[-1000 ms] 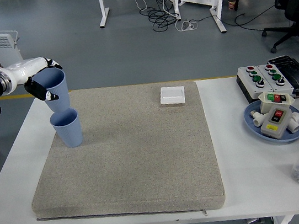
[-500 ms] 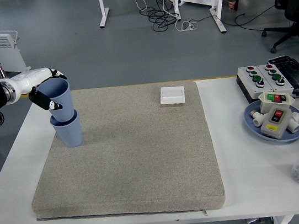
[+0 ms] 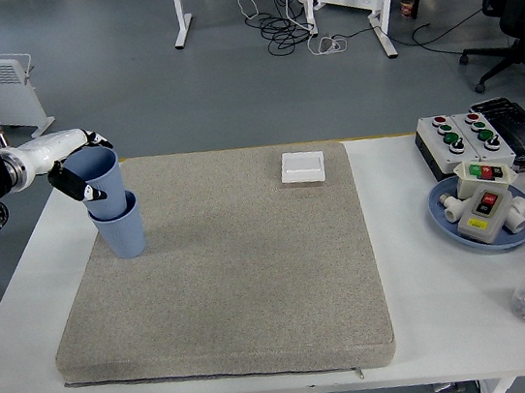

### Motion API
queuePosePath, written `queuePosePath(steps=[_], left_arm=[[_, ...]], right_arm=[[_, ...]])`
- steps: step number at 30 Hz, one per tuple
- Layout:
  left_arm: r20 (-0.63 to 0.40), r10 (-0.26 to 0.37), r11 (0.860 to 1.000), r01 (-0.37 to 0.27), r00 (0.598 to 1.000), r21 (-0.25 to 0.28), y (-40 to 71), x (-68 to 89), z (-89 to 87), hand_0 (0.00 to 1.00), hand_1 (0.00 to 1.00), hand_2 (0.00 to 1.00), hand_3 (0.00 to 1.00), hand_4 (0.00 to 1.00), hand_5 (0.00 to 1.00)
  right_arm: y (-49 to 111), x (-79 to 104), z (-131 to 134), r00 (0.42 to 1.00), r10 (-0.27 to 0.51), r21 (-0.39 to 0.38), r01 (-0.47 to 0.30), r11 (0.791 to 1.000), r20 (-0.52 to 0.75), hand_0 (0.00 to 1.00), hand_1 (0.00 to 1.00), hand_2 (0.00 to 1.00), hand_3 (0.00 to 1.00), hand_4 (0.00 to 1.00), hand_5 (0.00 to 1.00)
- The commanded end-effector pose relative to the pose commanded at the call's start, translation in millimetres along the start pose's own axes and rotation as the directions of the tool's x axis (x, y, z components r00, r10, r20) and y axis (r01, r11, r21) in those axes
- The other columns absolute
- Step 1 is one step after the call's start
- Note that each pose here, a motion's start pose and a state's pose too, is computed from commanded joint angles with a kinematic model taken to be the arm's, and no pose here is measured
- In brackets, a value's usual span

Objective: Push cup pick cup insert cup

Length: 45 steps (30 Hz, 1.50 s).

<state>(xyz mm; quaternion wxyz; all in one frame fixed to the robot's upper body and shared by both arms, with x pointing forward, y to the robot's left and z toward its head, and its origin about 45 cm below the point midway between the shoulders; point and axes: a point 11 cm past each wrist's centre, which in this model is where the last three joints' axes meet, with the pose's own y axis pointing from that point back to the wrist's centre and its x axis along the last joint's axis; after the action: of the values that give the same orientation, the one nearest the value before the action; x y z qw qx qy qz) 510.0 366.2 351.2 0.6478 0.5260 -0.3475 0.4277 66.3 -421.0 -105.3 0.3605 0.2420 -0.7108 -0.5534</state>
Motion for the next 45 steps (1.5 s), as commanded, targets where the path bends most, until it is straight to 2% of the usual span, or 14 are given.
queuePosePath(steps=[4,5,10,11,26,30,32,34,35,36,38,40,41,45], left_arm=[[-0.042,-0.004,1.000,0.004,0.999,-0.005,-0.4,-1.4,-1.9,0.405,0.575,0.637,0.608,0.741,0.089],[-0.051,-0.005,1.000,0.005,0.999,-0.009,-0.5,-2.0,-1.8,0.788,0.827,0.949,0.881,0.949,0.418],[-0.066,-0.006,1.000,0.005,0.998,-0.009,-1.9,-4.4,-2.4,0.788,0.827,0.949,0.881,0.949,0.418],[-0.069,-0.004,1.000,0.003,0.998,-0.008,-2.1,-4.4,-2.8,0.930,0.936,0.998,0.927,0.998,0.490],[-0.166,0.060,0.997,-0.069,0.984,-0.047,-1.8,-0.3,-8.2,0.998,0.998,0.998,0.950,0.998,0.575],[-0.186,0.109,0.981,-0.136,0.976,-0.140,2.5,4.6,4.8,0.996,0.986,0.998,0.938,0.998,0.597],[-0.225,0.145,0.957,-0.195,0.963,-0.215,7.7,9.5,16.3,0.996,0.986,0.998,0.938,0.998,0.597],[-0.302,0.187,0.912,-0.280,0.935,-0.301,17.2,17.4,30.1,0.996,0.986,0.998,0.938,0.998,0.597],[-0.328,0.203,0.889,-0.314,0.923,-0.333,21.8,22.8,36.2,0.747,0.708,0.685,0.582,0.728,0.620],[-0.361,0.214,0.869,-0.345,0.908,-0.354,26.0,25.9,39.4,0.747,0.708,0.685,0.582,0.728,0.620],[-0.476,0.223,0.807,-0.435,0.851,-0.400,39.8,36.4,49.2,0.747,0.708,0.685,0.582,0.728,0.620],[-0.570,0.201,0.770,-0.488,0.797,-0.411,50.0,40.3,53.7,0.747,0.708,0.685,0.582,0.728,0.620],[-0.611,0.190,0.764,-0.507,0.768,-0.399,55.0,41.2,51.7,0.497,0.529,0.516,0.486,0.607,0.679],[-0.743,0.109,0.751,-0.544,0.661,-0.374,76.3,29.9,44.9,0.497,0.529,0.516,0.486,0.607,0.679]], right_arm=[[-0.1,0.1,0.2,1.000,0.001,0.000,-0.001,1.000,-0.003,0.729,0.660,0.680,0.594,0.143,0.482],[-0.1,0.1,0.3,1.000,0.001,0.000,-0.001,1.000,-0.003,0.729,0.660,0.680,0.594,0.143,0.482],[0.0,-0.4,0.2,1.000,-0.001,0.000,0.001,1.000,-0.003,0.729,0.660,0.680,0.594,0.143,0.482],[0.0,-0.4,0.2,1.000,-0.001,0.000,0.001,1.000,-0.002,0.729,0.660,0.680,0.593,0.143,0.483],[0.6,-2.5,-2.4,1.000,-0.008,0.006,0.008,1.000,0.009,0.728,0.659,0.680,0.592,0.142,0.484],[0.8,-3.2,-3.4,1.000,-0.009,0.009,0.009,1.000,0.013,0.728,0.659,0.679,0.592,0.142,0.484],[0.9,-3.4,-3.7,1.000,-0.009,0.010,0.009,1.000,0.015,0.728,0.659,0.679,0.592,0.142,0.484],[1.0,-2.8,-4.2,1.000,-0.008,0.010,0.008,1.000,0.018,0.728,0.659,0.679,0.592,0.142,0.484],[1.0,-2.7,-4.3,1.000,-0.008,0.010,0.008,1.000,0.019,0.727,0.660,0.680,0.592,0.142,0.484],[1.0,-2.2,-4.3,1.000,-0.007,0.010,0.007,1.000,0.019,0.727,0.660,0.680,0.592,0.142,0.484],[1.0,-1.2,-4.9,1.000,-0.005,0.010,0.004,1.000,0.020,0.727,0.660,0.680,0.592,0.142,0.484],[1.0,-0.1,-5.4,1.000,-0.002,0.011,0.002,1.000,0.023,0.727,0.660,0.680,0.592,0.142,0.484],[1.0,0.6,-5.7,1.000,0.000,0.012,0.000,1.000,0.022,0.727,0.659,0.678,0.593,0.142,0.485],[1.4,1.4,-7.6,1.000,0.003,0.015,-0.003,1.000,0.018,0.727,0.659,0.678,0.593,0.142,0.485]])
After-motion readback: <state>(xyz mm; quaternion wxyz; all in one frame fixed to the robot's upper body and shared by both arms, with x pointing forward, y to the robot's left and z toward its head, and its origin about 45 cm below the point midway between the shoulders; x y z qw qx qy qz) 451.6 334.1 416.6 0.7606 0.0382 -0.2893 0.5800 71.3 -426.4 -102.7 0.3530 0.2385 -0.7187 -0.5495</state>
